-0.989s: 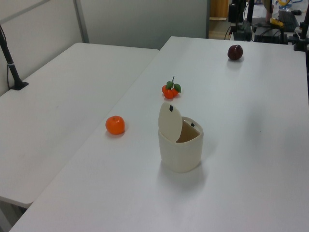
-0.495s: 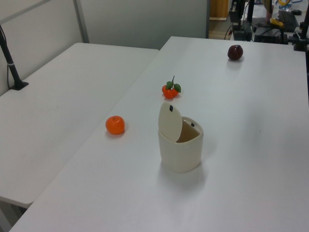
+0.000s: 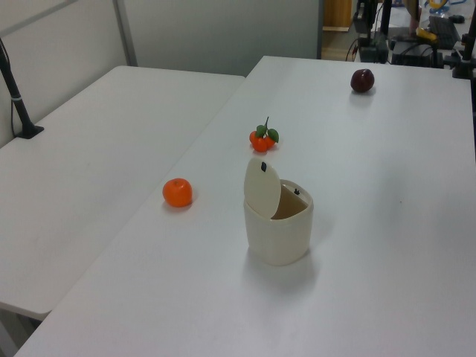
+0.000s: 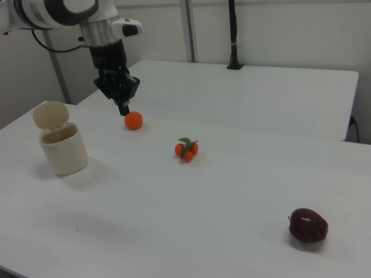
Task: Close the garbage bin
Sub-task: 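Move the gripper over to the open lid of the cream bin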
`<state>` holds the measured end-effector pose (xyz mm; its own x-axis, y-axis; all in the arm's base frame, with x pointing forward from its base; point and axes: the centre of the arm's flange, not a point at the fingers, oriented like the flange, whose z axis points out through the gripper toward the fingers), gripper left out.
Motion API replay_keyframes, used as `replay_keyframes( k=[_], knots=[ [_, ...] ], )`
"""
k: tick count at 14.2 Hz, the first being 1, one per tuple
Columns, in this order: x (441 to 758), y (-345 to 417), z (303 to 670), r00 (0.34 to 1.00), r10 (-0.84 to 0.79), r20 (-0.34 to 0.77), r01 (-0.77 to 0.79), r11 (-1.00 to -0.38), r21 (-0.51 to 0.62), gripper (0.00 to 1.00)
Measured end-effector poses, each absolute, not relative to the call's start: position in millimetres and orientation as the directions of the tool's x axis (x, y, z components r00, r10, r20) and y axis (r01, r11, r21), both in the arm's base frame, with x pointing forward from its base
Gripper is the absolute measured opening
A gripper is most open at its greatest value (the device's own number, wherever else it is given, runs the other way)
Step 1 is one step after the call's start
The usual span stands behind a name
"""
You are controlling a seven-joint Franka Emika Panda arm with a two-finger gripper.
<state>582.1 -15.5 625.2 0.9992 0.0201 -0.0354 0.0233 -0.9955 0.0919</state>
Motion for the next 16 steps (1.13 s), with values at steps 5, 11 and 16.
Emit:
replay_keyframes(
  k=[5,11,16],
  knots=[
    [589,-4,626,0.999,0.045,0.010,0.044,-0.995,0.089,0.01],
    [604,102,624,0.964,0.215,0.153,0.207,-0.976,0.071,0.01],
    [612,201,612,0.892,0.329,0.309,0.337,-0.941,0.026,0.01]
  ],
)
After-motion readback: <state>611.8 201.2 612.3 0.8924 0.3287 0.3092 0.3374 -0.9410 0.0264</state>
